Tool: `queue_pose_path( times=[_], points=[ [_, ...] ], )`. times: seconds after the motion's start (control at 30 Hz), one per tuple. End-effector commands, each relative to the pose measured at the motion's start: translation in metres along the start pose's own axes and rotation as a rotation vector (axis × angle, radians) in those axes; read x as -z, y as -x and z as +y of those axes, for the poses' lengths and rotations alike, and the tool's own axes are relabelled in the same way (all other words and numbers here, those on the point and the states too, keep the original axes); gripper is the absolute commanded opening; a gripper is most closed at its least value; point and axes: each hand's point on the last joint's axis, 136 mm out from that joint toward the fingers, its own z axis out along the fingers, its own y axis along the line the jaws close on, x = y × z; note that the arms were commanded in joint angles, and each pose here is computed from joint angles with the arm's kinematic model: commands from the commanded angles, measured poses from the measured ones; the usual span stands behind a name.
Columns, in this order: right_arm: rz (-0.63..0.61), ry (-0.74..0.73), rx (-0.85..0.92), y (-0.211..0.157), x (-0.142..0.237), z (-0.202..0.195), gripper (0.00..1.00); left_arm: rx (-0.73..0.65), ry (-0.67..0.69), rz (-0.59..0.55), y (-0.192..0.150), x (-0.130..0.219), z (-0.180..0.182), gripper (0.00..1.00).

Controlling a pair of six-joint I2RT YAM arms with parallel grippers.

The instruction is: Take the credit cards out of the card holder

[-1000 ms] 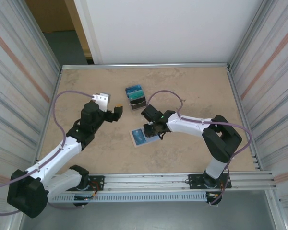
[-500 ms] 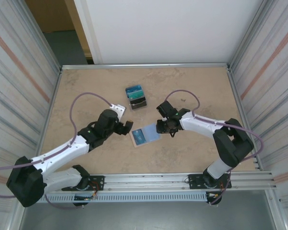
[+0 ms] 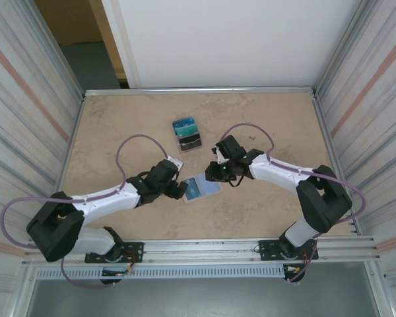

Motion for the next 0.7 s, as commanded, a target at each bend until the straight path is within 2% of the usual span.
queue_pose_path(
  times=[0.0,0.3,0.67],
  points=[
    [0.048,0.03,-0.015,-0.006,-0.011,0.007,0.22,0.007,0.012,0.007,-0.003,-0.007,-0.001,0.95],
    [0.117,0.03,0.006,-0.016,-0.035,0.02,0.2,-0.015,0.006,0.035,-0.006,-0.024,-0.007,0.95],
    [0.179,0.091,-0.069,-0.024,-0.05,0.022,0.17,-0.051,0.058,0.075,-0.019,-0.032,0.001,0.97]
  ],
)
